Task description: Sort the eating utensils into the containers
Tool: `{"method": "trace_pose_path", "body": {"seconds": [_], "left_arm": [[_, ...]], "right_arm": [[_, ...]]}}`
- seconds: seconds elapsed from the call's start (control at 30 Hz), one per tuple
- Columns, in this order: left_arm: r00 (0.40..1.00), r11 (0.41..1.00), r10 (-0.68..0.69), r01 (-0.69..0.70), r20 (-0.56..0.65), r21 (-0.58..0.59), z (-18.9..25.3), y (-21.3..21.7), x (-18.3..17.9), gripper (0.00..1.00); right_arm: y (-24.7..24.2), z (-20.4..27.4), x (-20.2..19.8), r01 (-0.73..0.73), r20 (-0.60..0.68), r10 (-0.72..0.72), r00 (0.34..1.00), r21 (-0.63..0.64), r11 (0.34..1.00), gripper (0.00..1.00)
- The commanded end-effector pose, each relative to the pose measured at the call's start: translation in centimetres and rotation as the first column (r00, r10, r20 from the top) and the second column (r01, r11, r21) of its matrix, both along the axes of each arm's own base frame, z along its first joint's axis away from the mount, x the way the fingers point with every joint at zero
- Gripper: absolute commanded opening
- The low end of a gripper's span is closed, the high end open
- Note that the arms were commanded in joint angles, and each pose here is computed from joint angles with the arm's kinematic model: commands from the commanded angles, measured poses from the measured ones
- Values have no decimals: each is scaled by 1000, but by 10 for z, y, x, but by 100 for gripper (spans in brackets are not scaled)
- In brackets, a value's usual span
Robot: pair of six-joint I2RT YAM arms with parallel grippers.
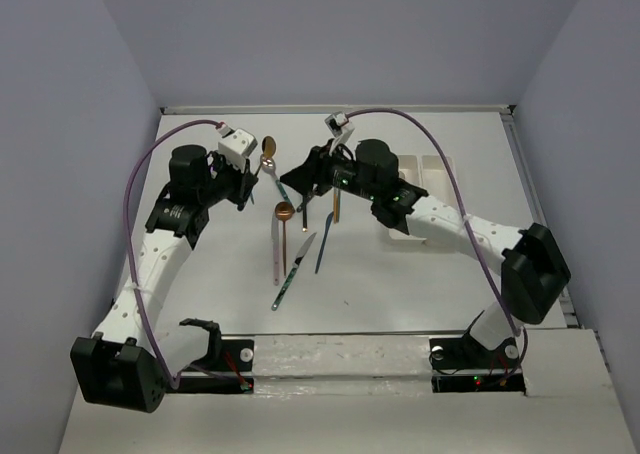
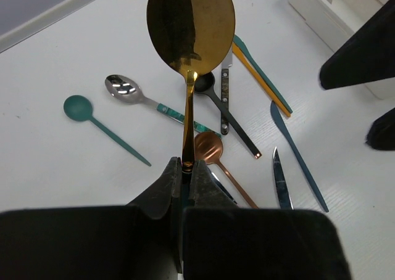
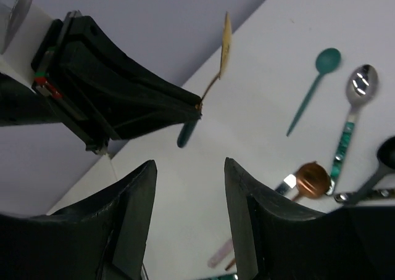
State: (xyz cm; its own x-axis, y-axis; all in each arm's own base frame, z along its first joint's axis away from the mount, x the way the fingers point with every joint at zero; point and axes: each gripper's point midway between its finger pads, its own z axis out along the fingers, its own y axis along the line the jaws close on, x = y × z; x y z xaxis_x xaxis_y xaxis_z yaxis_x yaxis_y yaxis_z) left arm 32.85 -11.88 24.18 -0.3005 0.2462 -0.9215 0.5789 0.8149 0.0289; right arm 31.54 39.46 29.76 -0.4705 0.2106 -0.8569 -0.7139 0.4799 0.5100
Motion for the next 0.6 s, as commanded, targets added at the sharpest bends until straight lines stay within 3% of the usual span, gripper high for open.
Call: {"method": "trace_pose_path", "body": {"seconds": [0.0,0.23,0.57], "left_arm": [[993,997,-20,28,119,-67,42,-8,-1,0],[991,997,-27,37,133,-73,45,-9,-4,0],[992,997,-44,52,117,-65,36,-11,-5,0]], "right_arm": [[34,65,4,-59,98,34,995,267,962,53],[61,59,20,-39,17,35,999,389,920,45],[87,39,38,-46,-43,70,997,413,910,44]]}}
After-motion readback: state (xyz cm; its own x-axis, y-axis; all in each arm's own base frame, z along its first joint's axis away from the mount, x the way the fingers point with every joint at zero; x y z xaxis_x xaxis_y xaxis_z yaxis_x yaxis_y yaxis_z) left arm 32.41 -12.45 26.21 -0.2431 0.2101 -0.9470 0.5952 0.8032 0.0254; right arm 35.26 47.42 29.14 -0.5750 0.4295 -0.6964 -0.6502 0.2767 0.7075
